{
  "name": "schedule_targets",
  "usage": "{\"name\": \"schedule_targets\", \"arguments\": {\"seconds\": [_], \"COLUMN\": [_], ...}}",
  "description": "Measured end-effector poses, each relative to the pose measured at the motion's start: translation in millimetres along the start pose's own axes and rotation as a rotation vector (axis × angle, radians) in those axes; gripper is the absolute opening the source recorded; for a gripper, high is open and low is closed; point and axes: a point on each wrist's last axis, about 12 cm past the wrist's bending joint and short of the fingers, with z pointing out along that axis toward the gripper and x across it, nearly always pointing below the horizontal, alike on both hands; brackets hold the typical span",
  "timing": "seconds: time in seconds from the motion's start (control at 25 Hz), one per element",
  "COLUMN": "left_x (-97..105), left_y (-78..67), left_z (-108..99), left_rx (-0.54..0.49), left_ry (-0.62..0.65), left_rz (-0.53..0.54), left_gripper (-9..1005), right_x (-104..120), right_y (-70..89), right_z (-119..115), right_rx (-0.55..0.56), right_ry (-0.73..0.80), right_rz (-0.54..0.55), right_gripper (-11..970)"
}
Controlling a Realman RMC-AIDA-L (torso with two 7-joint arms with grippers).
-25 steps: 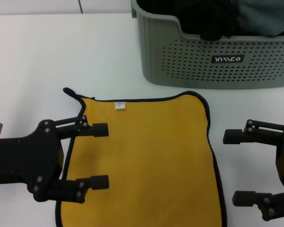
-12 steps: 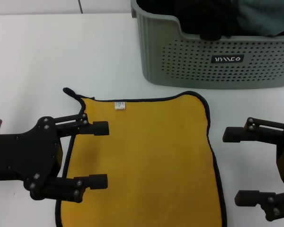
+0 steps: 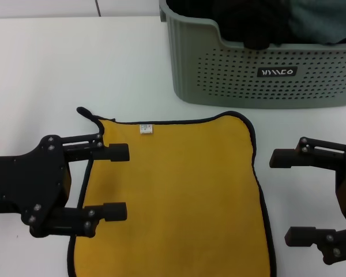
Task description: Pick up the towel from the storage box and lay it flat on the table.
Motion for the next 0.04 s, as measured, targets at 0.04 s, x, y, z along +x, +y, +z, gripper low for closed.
{"name": "schedule_targets", "arguments": {"seconds": [0.04], "left_x": [-0.2], "left_y": [0.1], "left_z": [-0.3], "left_rx": [0.000], "left_ry": [0.001], "left_rz": [-0.006], "left_gripper": [827], "right_x": [0.0], "right_y": [0.0], "right_z": [0.0], "right_rx": [0.000], "right_ry": [0.000], "right_rz": [0.000], "right_gripper": [872]}}
